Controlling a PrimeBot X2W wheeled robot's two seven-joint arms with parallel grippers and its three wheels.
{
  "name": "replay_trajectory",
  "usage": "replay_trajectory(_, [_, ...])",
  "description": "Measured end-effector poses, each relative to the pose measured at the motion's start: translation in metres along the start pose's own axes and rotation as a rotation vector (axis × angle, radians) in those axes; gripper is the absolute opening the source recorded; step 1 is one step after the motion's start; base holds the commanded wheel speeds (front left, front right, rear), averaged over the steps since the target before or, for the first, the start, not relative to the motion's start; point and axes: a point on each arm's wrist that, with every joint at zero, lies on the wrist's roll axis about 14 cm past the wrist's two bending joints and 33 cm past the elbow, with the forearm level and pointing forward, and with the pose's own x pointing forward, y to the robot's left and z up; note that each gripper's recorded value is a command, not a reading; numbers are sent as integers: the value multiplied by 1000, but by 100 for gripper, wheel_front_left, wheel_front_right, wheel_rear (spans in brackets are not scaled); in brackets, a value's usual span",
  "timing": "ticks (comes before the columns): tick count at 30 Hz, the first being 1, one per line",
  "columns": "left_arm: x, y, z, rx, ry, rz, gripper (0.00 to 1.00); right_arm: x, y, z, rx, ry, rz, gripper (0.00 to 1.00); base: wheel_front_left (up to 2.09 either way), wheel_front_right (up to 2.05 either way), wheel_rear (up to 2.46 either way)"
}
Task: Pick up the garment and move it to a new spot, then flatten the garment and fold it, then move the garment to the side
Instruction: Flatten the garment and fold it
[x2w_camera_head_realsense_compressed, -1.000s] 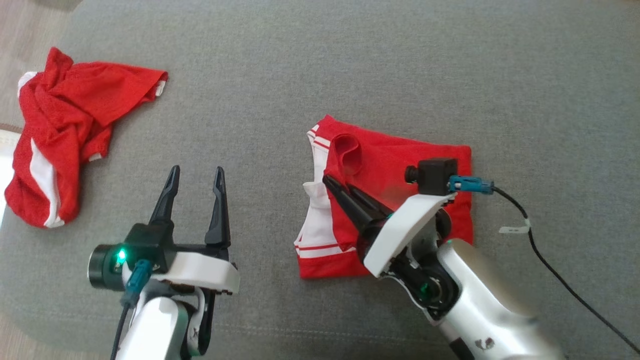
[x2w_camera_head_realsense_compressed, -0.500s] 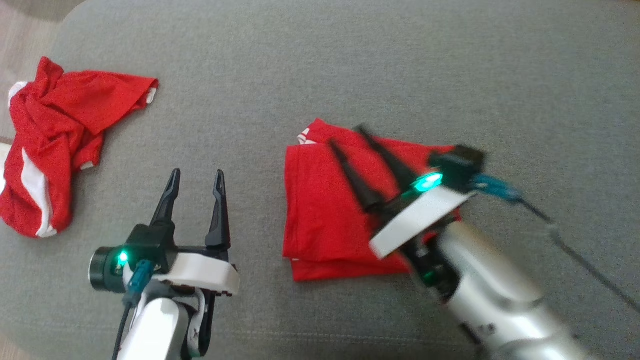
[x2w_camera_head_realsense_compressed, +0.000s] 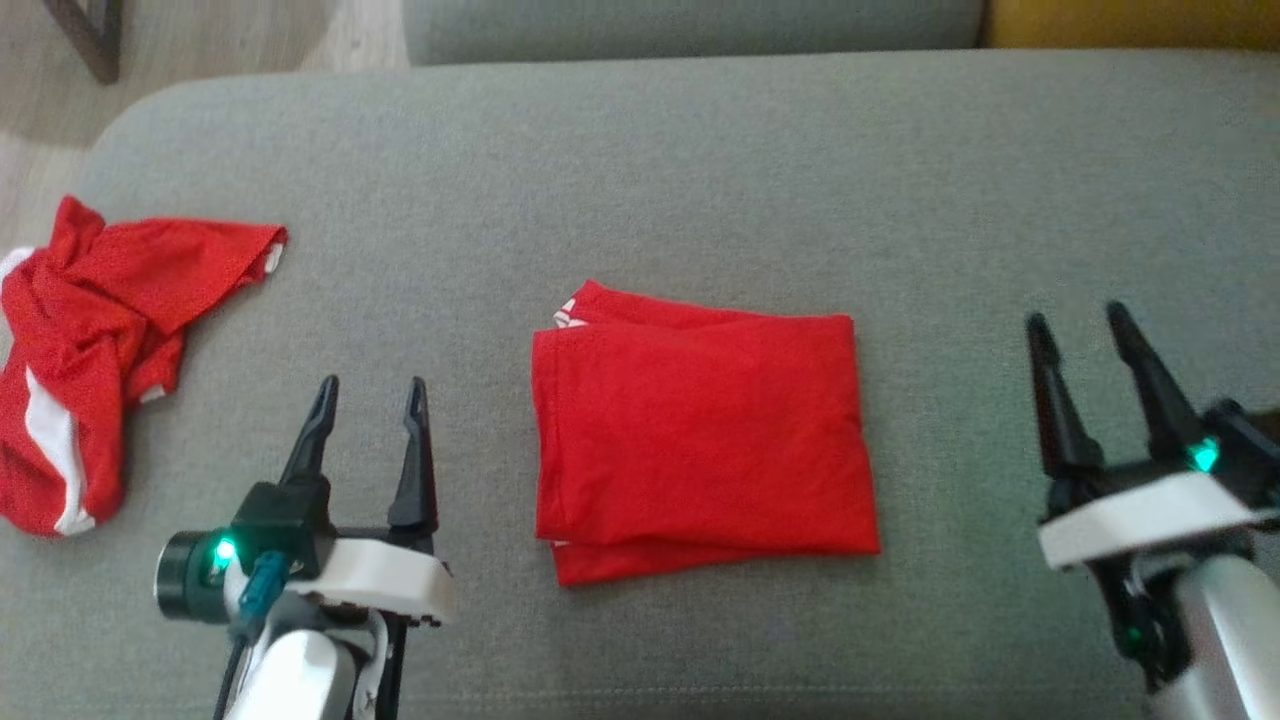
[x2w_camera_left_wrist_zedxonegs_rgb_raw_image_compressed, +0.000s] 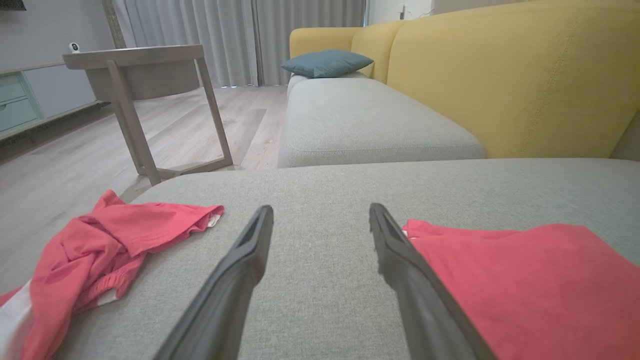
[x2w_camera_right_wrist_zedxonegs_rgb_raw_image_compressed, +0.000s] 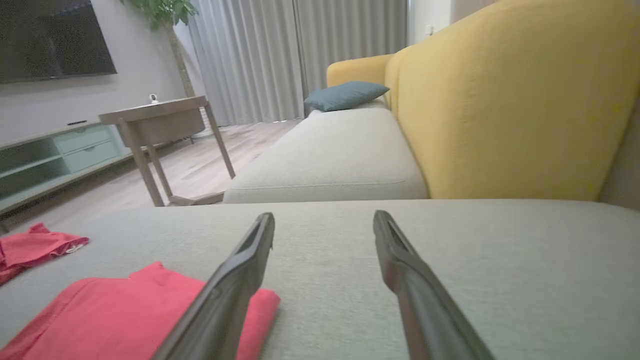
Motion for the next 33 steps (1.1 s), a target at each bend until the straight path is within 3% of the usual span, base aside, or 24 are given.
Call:
replay_trajectory(17, [-31, 4, 16, 41, -22, -12, 100, -74, -1, 18, 30, 9, -130, 100, 0, 0, 0])
replay_trajectory(33, [-40, 8, 13, 38, -2, 7, 100, -80, -3, 21, 53, 12, -148, 100, 0, 0, 0])
